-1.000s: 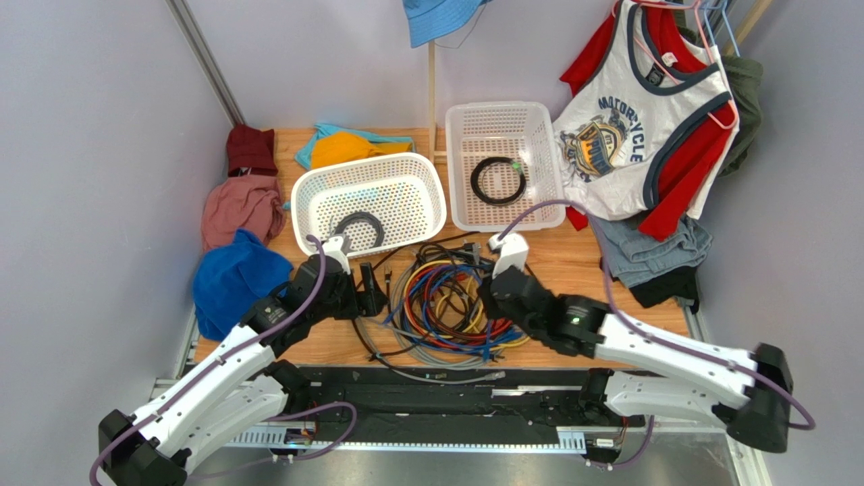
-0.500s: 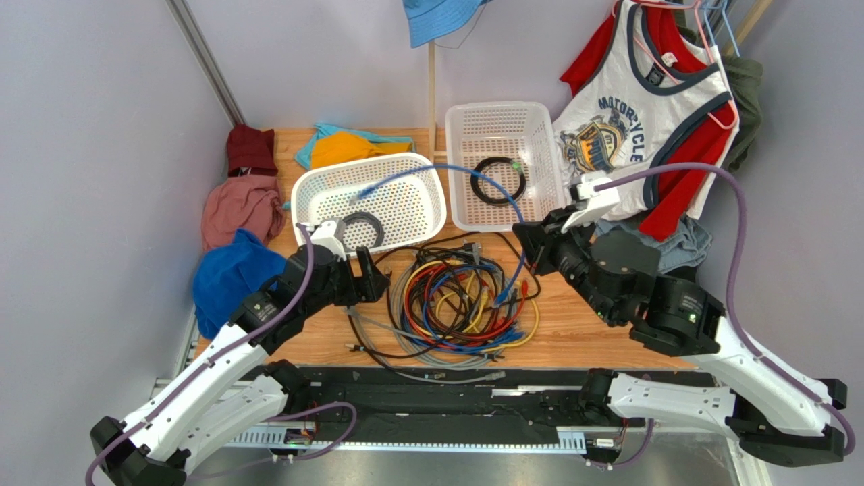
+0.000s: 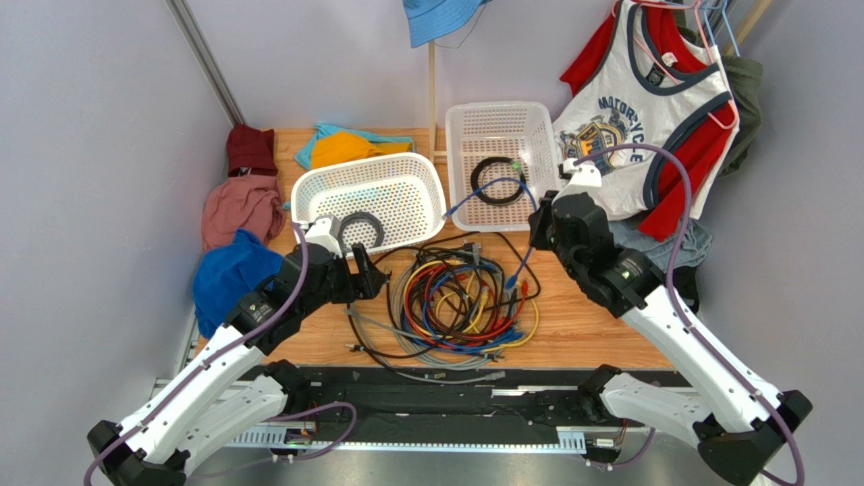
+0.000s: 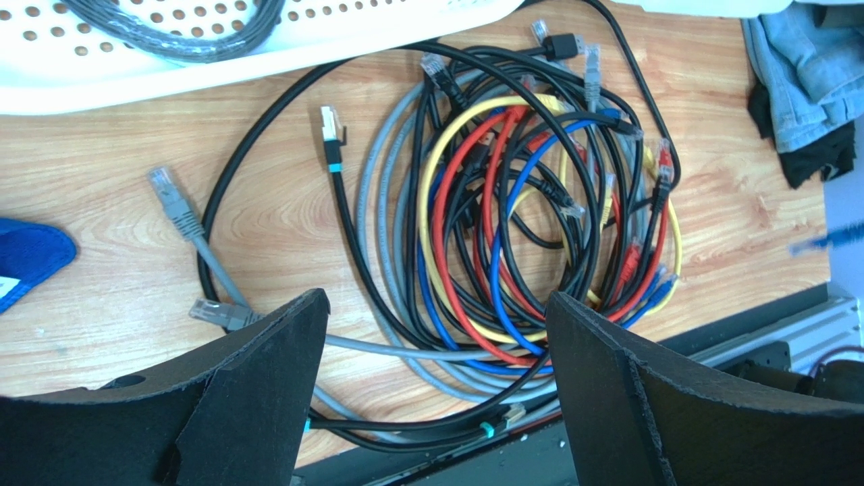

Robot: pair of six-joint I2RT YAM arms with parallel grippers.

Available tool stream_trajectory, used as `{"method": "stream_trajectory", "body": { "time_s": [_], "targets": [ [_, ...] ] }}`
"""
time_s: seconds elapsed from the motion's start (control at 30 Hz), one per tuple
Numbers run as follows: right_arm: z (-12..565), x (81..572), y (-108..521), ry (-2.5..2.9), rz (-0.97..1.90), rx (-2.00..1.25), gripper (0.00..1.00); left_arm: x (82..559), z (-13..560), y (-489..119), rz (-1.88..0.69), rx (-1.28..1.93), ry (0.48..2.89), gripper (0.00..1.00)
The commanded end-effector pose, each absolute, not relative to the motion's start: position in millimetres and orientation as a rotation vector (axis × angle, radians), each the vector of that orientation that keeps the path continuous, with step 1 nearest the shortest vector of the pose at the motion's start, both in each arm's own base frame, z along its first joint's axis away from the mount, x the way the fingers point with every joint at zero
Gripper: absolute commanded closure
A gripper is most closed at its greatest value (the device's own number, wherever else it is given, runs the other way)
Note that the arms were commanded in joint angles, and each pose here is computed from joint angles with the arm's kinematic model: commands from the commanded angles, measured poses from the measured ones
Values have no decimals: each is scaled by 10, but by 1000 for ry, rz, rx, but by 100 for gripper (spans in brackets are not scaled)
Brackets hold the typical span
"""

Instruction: Untangle the cables

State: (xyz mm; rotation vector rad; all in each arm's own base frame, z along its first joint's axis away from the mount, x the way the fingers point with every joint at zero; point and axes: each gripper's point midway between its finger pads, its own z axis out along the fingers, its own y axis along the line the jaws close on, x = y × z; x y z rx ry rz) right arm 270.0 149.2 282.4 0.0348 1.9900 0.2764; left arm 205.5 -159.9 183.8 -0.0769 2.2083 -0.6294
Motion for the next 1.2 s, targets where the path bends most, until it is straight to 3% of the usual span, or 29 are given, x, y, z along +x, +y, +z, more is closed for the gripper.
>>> {"method": "stream_trajectory", "body": {
  "time_s": [0.0,0.37,0.8,0.93,1.03,1.17],
  "targets": [
    [3198,3091,1600,1878,421,152,100,2024,1813,-1516,-603,-112,2203,13],
    [3461,4175,1431,1843,331,311,100,1984,1693,-1481,-587,-129,2231,13],
    [2884,4923,1268,1964,285,375,100,1971,1585,-1421,-548,-133,2246,13],
    [2697,4974,1321,2026,270,342,37,1960,1543,-1414,-541,-132,2256,13],
    [2840,4905,1333,1969,303,336,27,1964,1565,-1416,-545,-131,2249,13],
    [3120,4639,1370,1909,343,320,26,1992,1627,-1488,-587,-121,2229,12]
  ]
}}
